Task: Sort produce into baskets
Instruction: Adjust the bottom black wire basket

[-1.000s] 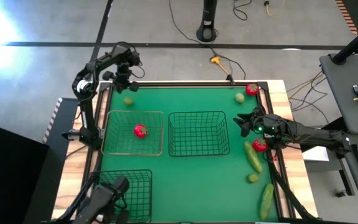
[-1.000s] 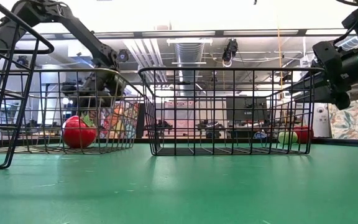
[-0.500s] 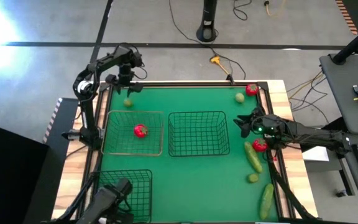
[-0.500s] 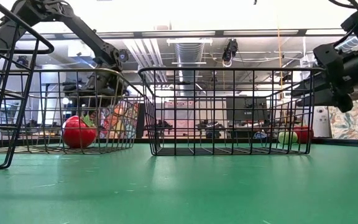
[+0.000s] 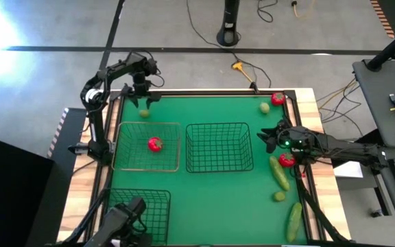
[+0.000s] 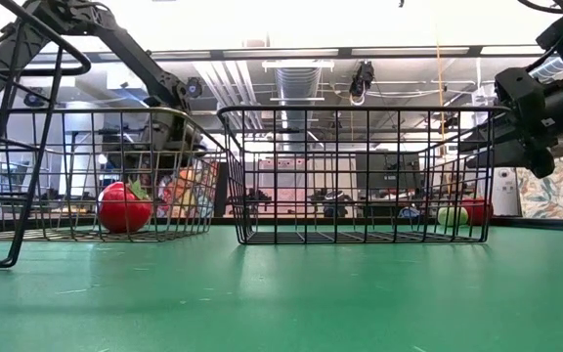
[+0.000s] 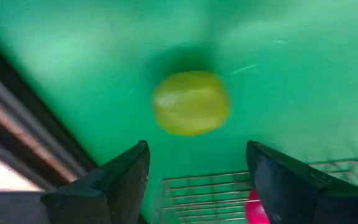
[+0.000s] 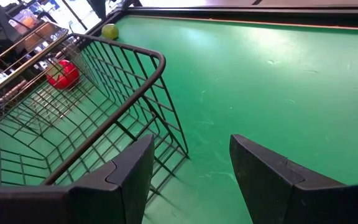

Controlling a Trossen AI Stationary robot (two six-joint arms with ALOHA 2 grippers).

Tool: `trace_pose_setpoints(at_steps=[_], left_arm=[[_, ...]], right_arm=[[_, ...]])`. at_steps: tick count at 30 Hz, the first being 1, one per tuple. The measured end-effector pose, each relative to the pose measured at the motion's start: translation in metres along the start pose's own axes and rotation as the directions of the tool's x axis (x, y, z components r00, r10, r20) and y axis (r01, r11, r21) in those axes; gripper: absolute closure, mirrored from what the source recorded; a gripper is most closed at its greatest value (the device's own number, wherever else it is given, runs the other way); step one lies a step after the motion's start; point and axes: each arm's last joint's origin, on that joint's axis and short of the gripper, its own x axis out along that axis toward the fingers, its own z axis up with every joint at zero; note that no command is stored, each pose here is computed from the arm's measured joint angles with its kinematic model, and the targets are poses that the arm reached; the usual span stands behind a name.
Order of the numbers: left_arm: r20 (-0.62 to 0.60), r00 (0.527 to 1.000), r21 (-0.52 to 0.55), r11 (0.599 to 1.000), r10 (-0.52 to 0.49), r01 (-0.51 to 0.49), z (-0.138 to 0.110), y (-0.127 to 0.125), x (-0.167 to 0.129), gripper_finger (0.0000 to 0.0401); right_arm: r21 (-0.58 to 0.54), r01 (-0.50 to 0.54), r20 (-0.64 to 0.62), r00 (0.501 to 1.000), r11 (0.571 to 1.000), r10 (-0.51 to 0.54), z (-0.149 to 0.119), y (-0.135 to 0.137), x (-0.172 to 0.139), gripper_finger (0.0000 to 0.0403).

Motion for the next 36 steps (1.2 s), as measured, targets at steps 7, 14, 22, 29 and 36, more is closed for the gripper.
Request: trace_pose_setpoints(at_steps=[7, 14, 22, 29, 36], left_arm=[[-0.021, 0.999, -0.002, 1.0, -0.029, 0.029, -0.001, -0.001, 0.0, 0.0152], [-0.084, 0.996, -0.019, 1.0, -0.011, 0.009, 0.0, -0.001, 0.007, 0.0152], [-0.143, 0.99, -0.033, 0.999, -0.008, 0.003, -0.004, -0.002, 0.01, 0.0152], [-0.078, 0.997, 0.0, 1.0, 0.014, -0.014, -0.001, -0.003, 0.008, 0.0152], [-0.049, 0.999, 0.05, 0.999, 0.007, -0.004, -0.015, -0.006, -0.013, 0.0152]], right_arm=[[0.001, 0.0, 0.0, 1.0, 1.0, 0.0, 0.0, 0.0, 0.0, 0.0199], [-0.004, 0.001, -0.002, 1.0, 1.0, -0.001, 0.0, 0.0, 0.0, 0.0199], [-0.012, 0.004, -0.006, 1.0, 1.0, -0.004, 0.0, 0.0, 0.0, 0.0199], [-0.037, 0.006, -0.007, 1.0, 0.999, -0.006, -0.001, 0.0, 0.0, 0.0199], [-0.052, 0.013, 0.002, 1.0, 0.999, -0.013, 0.0, -0.001, 0.0, 0.0199]])
